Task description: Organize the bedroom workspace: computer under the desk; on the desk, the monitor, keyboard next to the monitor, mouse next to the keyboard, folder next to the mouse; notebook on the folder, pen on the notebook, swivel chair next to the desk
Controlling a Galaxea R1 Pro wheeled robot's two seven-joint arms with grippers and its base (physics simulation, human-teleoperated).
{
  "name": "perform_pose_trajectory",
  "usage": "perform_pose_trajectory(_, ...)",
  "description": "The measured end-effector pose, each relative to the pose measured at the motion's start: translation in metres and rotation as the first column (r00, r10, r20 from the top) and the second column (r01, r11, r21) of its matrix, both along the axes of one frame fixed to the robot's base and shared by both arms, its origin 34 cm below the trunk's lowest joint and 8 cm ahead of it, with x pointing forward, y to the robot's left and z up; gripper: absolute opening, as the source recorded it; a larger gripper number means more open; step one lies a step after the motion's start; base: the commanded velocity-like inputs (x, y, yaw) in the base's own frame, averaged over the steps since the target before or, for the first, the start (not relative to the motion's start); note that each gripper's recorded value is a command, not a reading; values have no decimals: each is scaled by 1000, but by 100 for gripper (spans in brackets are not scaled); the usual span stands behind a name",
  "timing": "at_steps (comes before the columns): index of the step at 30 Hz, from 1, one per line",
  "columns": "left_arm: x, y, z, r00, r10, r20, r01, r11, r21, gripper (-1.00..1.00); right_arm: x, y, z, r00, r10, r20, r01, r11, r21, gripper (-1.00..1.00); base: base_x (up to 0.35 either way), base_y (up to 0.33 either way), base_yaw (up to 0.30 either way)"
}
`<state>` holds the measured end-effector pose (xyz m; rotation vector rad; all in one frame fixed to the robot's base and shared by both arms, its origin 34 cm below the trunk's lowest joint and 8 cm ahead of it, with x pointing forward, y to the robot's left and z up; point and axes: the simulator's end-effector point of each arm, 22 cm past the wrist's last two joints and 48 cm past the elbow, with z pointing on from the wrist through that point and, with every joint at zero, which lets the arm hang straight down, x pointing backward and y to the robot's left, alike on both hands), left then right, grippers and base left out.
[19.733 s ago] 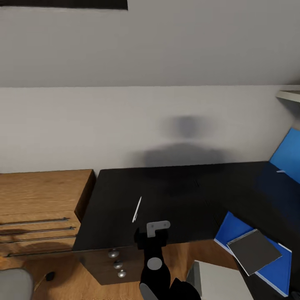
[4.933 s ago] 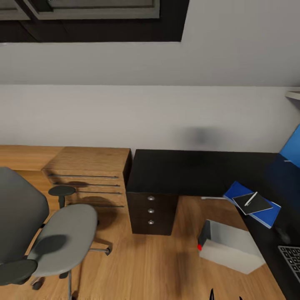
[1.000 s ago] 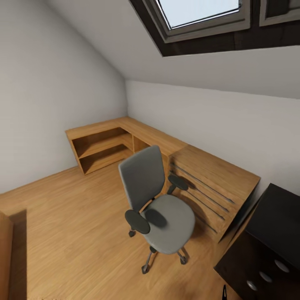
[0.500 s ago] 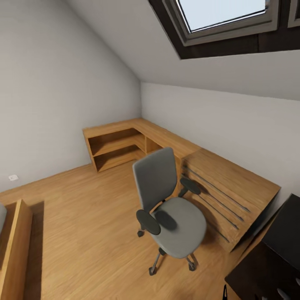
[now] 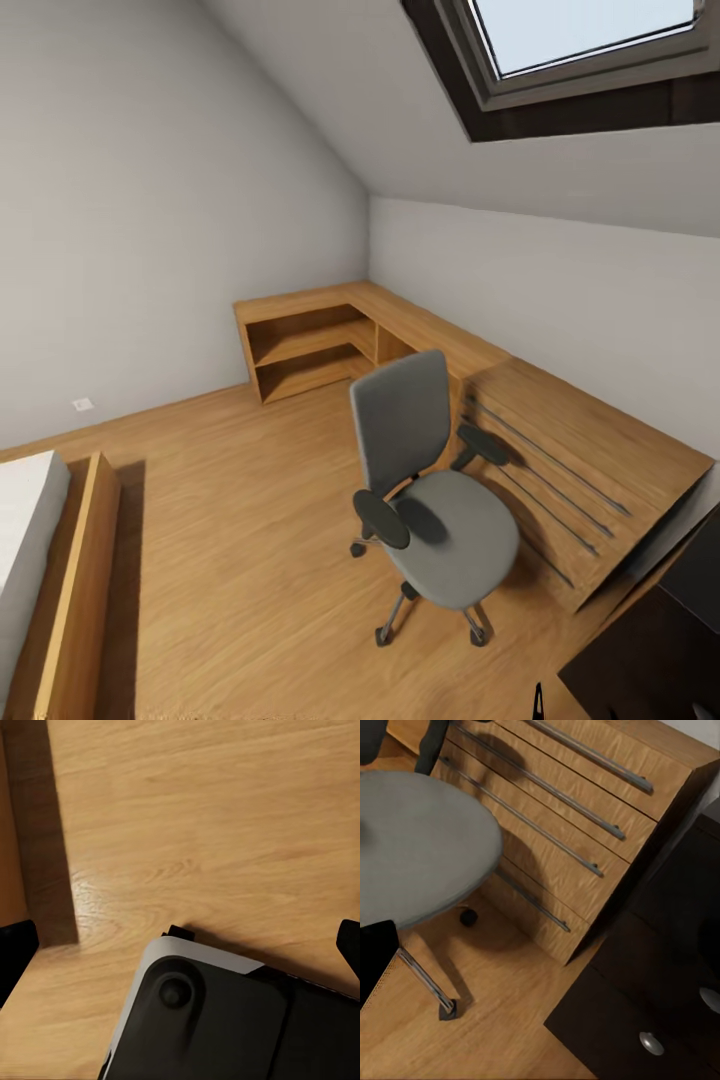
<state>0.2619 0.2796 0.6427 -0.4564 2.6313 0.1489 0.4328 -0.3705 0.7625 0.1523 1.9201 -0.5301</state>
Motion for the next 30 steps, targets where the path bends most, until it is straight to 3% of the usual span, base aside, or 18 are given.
perform_pose_trajectory(30, 0, 1, 0, 1000, 1, 2, -1, 1000, 2, 100, -1, 10, -3, 1000, 2, -11, -2, 1000, 12, 100, 4, 3, 273)
